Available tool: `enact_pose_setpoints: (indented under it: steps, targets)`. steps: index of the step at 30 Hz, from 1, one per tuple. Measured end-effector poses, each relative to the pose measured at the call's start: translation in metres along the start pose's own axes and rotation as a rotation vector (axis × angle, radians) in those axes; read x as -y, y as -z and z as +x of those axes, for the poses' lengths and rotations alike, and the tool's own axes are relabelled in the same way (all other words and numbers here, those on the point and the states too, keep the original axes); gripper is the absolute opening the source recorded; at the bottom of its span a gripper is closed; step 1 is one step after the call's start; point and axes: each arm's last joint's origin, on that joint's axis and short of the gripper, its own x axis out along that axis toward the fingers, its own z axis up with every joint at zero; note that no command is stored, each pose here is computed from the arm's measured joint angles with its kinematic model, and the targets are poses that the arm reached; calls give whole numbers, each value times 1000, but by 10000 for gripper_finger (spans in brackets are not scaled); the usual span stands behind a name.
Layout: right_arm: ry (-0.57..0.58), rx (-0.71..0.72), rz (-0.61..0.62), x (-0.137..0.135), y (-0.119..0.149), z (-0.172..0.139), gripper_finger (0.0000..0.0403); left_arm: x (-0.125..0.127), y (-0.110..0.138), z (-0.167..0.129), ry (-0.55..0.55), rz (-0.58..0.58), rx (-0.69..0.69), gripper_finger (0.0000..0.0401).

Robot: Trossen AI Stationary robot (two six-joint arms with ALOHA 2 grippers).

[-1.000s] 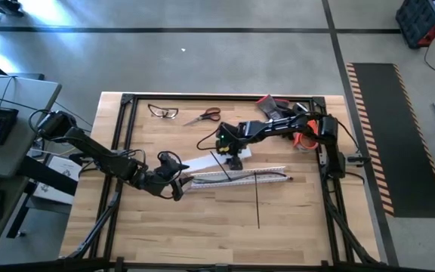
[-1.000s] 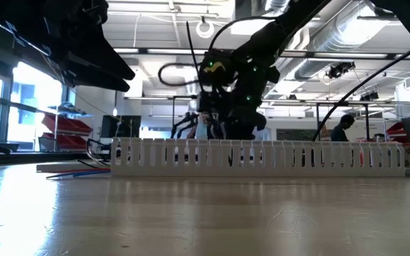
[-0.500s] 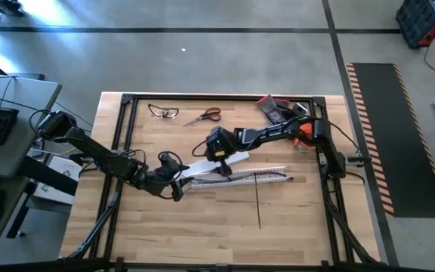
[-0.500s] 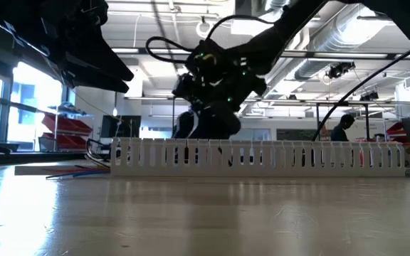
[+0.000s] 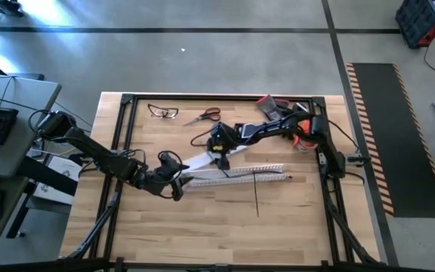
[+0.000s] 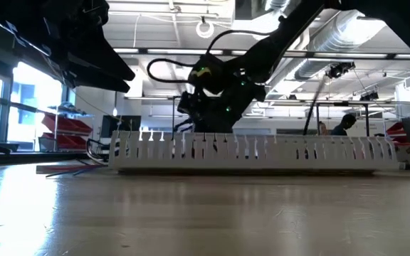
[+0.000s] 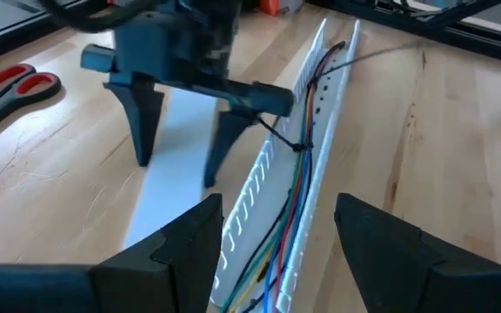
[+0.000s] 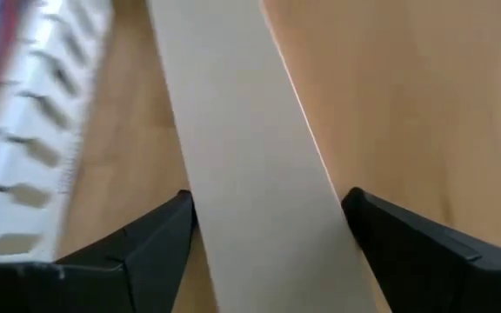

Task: Ziptie cables
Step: Close the white cable duct

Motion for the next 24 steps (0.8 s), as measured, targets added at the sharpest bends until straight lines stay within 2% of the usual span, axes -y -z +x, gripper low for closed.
enact_pose_setpoints:
  steps: [5,8,14,20,24]
  targets:
    - [64,-20,209,18,7,-5,281,0,0,0,1,-5,-2,204]
    - [110,-38,264,22,9,-8,276,0,0,0,0,-6,-3,204]
    - [134,-65,225,17,6,-18,275,0,0,0,3,-7,-5,204]
    - [114,-8,138,17,-6,-37,275,0,0,0,5,-4,-1,204]
    - [102,-2,110,18,-6,-37,275,1,-1,0,7,-6,3,204]
